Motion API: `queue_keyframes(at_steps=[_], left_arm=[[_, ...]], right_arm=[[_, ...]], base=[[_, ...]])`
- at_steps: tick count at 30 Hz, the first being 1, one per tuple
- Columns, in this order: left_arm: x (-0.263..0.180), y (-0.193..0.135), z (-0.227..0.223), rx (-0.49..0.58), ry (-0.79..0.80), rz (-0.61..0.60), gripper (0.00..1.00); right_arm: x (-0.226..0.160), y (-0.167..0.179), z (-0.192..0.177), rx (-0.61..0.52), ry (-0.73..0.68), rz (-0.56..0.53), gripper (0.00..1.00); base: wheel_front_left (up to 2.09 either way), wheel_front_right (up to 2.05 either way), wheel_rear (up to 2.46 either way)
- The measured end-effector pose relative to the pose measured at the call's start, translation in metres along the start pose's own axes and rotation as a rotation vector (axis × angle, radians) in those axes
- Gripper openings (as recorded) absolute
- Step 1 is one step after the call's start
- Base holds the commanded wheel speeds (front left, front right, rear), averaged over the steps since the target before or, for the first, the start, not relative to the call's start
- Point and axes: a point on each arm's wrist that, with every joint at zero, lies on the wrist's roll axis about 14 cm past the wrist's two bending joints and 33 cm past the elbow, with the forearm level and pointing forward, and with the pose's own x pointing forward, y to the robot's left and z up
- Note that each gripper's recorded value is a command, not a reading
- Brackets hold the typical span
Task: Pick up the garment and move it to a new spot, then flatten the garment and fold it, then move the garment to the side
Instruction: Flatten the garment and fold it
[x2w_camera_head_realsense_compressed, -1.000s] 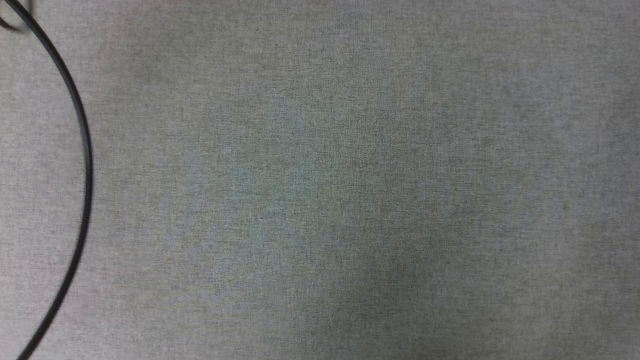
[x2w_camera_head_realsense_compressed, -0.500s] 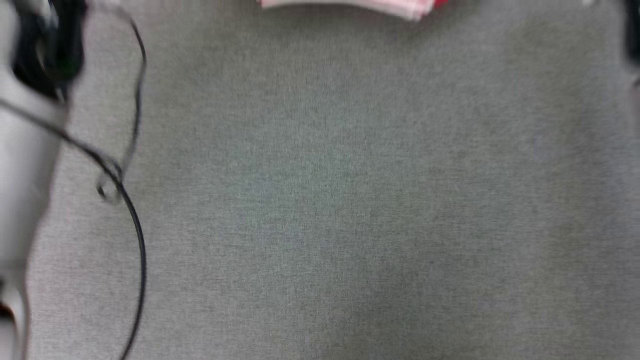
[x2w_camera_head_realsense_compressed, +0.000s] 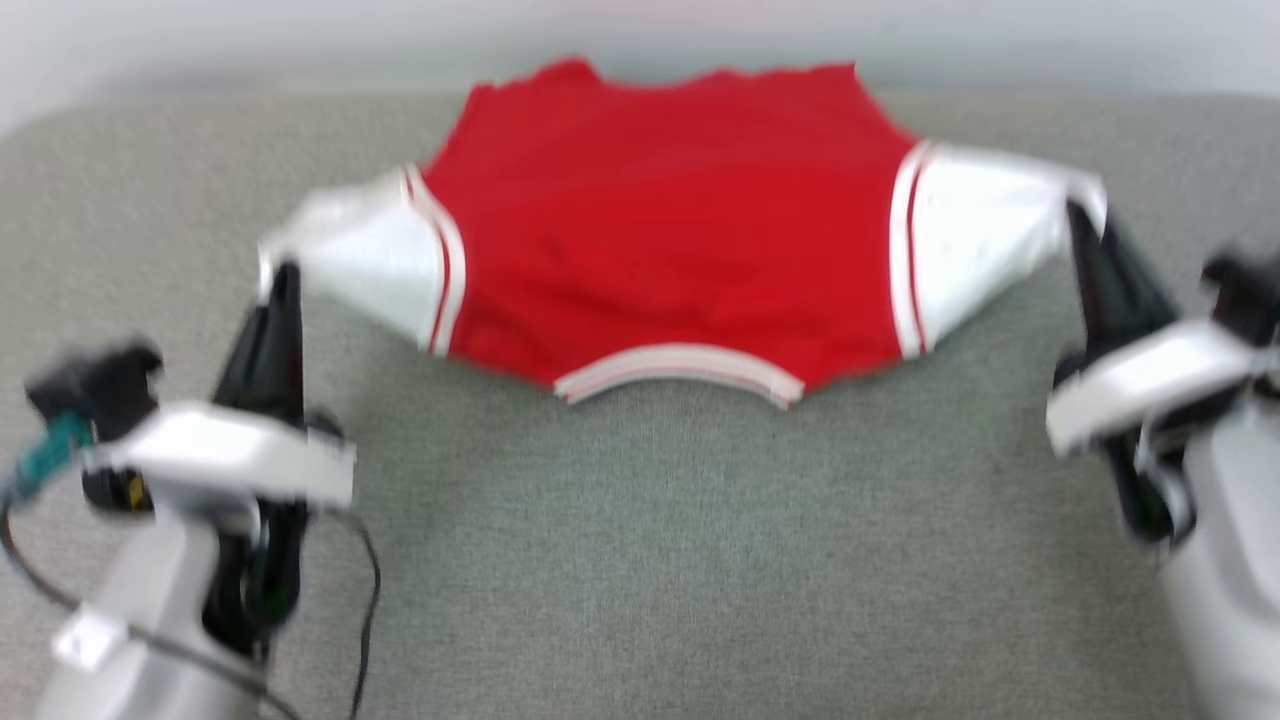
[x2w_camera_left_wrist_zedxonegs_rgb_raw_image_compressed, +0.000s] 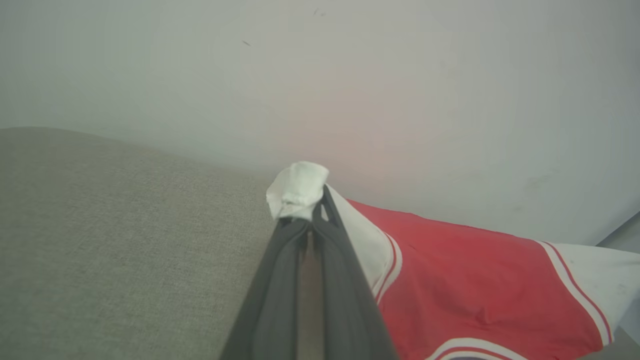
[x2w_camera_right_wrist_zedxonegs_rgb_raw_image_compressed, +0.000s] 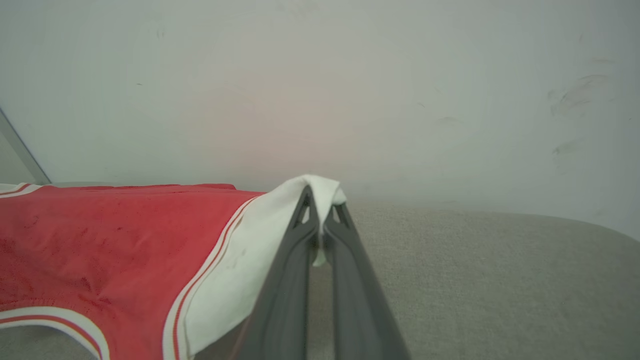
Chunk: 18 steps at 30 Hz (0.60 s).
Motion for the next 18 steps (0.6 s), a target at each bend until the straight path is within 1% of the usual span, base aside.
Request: queue_keyframes(at_steps=[6,10,15,18], left_arm=[[-0.062,0.009,-0.013,-0.041,0.039,0.076,0.00],[-0.099,0.018,-0.025,-0.048,0.083,0.127,0.00],[-0.138,0.029,-0.042,-0.065,0.139,0.184,0.00],[-0.153,0.034,-0.051,-0.078,0.169,0.214,0.00]], right_arm=[[-0.061,-0.001,-0.019,0.030,0.063,-0.029,0.00],[-0.099,0.001,-0.031,0.038,0.110,-0.041,0.00],[-0.142,-0.003,-0.046,0.036,0.179,-0.068,0.00],[-0.164,-0.008,-0.057,0.044,0.227,-0.095,0.00]], base=[[0.00,0.00,0.00],[0.00,0.00,0.00],[0.00,0.00,0.00],[0.00,0.00,0.00]])
